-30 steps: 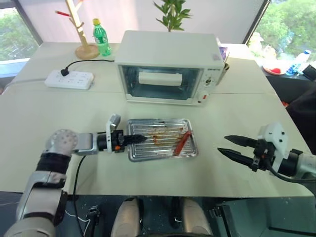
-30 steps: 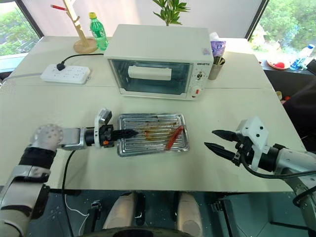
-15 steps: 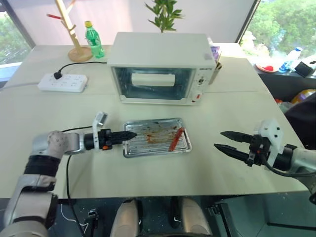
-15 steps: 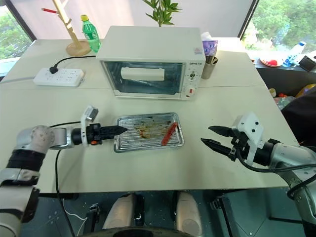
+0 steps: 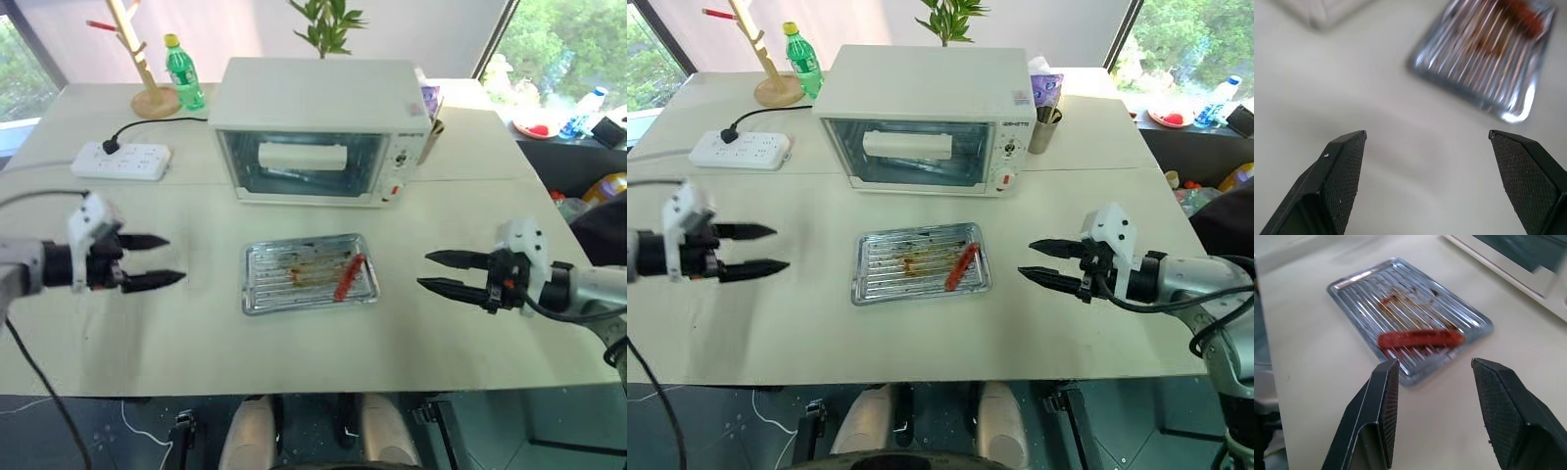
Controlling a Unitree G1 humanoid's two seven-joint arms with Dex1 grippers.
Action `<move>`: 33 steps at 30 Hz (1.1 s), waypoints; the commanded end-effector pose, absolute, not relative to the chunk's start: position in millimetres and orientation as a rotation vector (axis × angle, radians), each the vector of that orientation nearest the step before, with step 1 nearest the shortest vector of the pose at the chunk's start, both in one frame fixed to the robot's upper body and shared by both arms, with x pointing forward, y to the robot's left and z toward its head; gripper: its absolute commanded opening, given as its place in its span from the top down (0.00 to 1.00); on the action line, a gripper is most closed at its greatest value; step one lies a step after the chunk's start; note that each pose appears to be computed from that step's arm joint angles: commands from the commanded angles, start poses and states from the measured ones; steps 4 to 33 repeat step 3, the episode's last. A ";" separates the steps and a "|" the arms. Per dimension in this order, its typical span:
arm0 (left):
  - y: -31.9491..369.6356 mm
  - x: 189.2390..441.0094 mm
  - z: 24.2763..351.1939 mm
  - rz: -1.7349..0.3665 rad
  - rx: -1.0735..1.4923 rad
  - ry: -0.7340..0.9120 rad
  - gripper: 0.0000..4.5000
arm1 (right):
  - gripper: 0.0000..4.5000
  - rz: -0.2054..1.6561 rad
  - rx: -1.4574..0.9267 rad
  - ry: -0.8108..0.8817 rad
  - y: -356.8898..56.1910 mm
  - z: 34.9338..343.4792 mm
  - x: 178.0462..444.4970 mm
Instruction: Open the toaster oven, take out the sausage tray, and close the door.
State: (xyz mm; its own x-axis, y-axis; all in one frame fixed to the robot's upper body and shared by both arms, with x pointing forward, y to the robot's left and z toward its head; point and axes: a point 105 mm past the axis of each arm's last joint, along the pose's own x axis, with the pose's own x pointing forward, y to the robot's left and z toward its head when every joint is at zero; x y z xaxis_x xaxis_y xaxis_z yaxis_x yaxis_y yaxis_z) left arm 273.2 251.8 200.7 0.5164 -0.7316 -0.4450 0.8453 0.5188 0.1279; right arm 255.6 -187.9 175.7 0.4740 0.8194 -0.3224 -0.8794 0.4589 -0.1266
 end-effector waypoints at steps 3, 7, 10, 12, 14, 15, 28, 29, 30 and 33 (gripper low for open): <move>239.6 261.6 216.6 -1.046 0.403 0.330 0.05 | 0.46 1.118 -0.326 0.206 -185.5 187.2 257.3; 239.6 261.6 216.6 -1.046 0.403 0.330 0.05 | 0.46 1.118 -0.326 0.206 -185.5 187.2 257.3; 239.6 261.6 216.6 -1.046 0.403 0.330 0.05 | 0.46 1.118 -0.326 0.206 -185.5 187.2 257.3; 239.6 261.6 216.6 -1.046 0.403 0.330 0.05 | 0.46 1.118 -0.326 0.206 -185.5 187.2 257.3; 239.6 261.6 216.6 -1.046 0.403 0.330 0.05 | 0.46 1.118 -0.326 0.206 -185.5 187.2 257.3; 239.6 261.6 216.6 -1.046 0.403 0.330 0.05 | 0.46 1.118 -0.326 0.206 -185.5 187.2 257.3; 239.6 261.6 216.6 -1.046 0.403 0.330 0.05 | 0.46 1.118 -0.326 0.206 -185.5 187.2 257.3; 239.6 261.6 216.6 -1.046 0.403 0.330 0.05 | 0.46 1.118 -0.326 0.206 -185.5 187.2 257.3; 239.6 261.6 216.6 -1.046 0.403 0.330 0.05 | 0.46 1.118 -0.326 0.206 -185.5 187.2 257.3; 239.6 261.6 216.6 -1.046 0.403 0.330 0.05 | 0.46 1.118 -0.326 0.206 -185.5 187.2 257.3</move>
